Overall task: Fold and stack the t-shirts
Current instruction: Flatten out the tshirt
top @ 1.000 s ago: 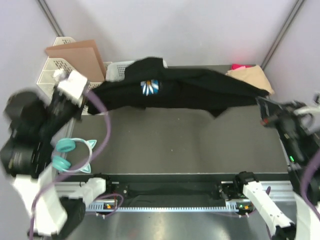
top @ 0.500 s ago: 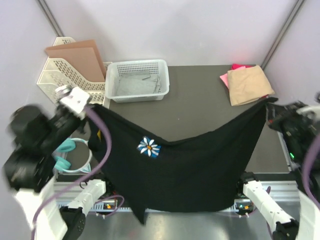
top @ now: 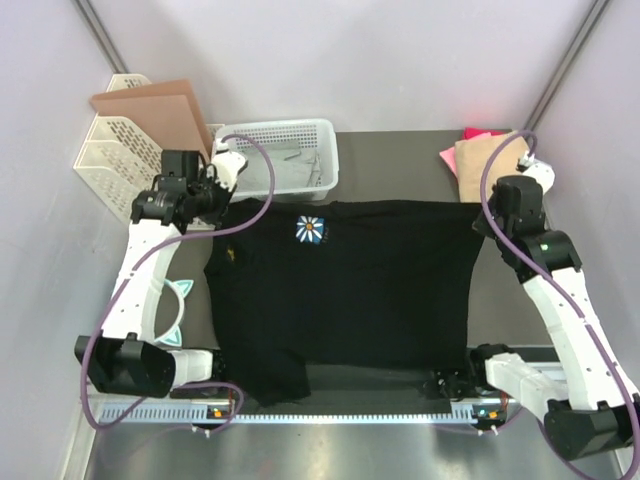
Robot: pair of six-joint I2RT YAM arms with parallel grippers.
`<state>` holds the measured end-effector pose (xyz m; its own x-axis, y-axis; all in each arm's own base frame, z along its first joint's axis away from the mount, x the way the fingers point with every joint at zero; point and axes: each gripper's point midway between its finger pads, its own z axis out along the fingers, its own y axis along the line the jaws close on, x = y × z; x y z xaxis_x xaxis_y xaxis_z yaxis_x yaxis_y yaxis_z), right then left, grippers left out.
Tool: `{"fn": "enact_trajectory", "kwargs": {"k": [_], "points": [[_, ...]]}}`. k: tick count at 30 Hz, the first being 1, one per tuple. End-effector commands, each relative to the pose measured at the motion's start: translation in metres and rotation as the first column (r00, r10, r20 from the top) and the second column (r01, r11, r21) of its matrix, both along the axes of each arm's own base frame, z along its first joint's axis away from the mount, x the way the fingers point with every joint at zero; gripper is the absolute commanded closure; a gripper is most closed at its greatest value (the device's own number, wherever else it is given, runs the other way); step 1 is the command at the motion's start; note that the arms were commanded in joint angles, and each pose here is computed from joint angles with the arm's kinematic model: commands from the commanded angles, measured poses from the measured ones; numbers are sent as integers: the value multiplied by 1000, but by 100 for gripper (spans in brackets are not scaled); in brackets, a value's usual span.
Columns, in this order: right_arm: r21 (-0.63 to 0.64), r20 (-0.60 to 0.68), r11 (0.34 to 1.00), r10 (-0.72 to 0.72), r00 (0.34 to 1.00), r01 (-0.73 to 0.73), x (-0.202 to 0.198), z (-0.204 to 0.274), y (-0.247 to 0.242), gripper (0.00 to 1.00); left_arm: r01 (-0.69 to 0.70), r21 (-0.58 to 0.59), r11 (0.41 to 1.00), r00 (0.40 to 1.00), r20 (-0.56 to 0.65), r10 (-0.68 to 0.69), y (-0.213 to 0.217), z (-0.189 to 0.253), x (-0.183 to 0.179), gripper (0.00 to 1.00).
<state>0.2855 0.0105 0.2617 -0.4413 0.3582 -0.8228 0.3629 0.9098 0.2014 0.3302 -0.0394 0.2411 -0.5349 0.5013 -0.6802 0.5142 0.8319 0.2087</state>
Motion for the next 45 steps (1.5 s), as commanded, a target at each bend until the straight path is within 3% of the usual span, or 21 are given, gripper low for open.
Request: {"fn": "enact_trajectory", "kwargs": {"k": [1,7,8,14,17,21,23,25,26,27,29,30,32,33,34,37,40,45], "points": [[10,145,999,-48,988,47,0,24,-9,100,-13,7,1000,974,228,11,4,51,19,100],[19,37,1000,-24,999,24,-19,-20,-6,100,-2,80,997,993,114,-8,14,-17,-16,100],[23,23,1000,-18,1000,18,-24,-25,-5,100,4,97,995,998,54,-9,17,-47,-29,100],[73,-102,997,34,994,-27,-62,-71,5,100,49,184,982,999,-21,-46,31,-112,-79,100],[96,-87,994,61,994,-53,-71,-55,16,100,80,173,982,996,-52,-72,28,-122,-101,100],[161,-228,984,114,967,-78,-92,-73,31,100,105,177,979,993,-67,-94,28,-123,-116,100],[229,-257,970,146,955,-87,-105,-85,42,94,114,197,974,992,-82,-99,31,-126,-121,99],[259,-292,963,152,944,-75,-118,-96,45,79,116,204,972,990,-97,-98,32,-126,-125,98],[299,-279,951,168,946,-81,-124,-94,50,79,126,202,971,987,-125,-102,32,-125,-132,96],[309,-293,948,169,941,-75,-131,-96,50,77,135,192,972,985,-130,-112,31,-123,-135,94],[344,-284,936,180,942,-75,-139,-93,53,63,150,197,969,983,-139,-124,31,-121,-140,86],[346,-301,936,183,936,-71,-144,-94,53,55,155,199,968,981,-147,-127,31,-122,-144,64],[376,-296,922,208,932,-86,-149,-88,58,49,169,210,963,978,-154,-138,33,-121,-147,50],[382,-294,920,213,932,-90,-150,-85,58,46,173,215,961,977,-161,-140,33,-121,-148,31],[388,-273,917,215,938,-97,-148,-77,60,44,167,221,961,979,-149,-136,34,-117,-146,24],[350,-236,931,194,952,-103,-126,-64,58,43,156,217,964,987,-82,-141,32,-102,-131,12],[344,-255,933,202,946,-107,-97,-82,68,44,130,189,973,990,22,-137,24,-75,-101,6],[294,-303,954,149,941,-56,-50,-128,78,45,85,111,990,996,16,-87,13,-82,-48,4]]}}
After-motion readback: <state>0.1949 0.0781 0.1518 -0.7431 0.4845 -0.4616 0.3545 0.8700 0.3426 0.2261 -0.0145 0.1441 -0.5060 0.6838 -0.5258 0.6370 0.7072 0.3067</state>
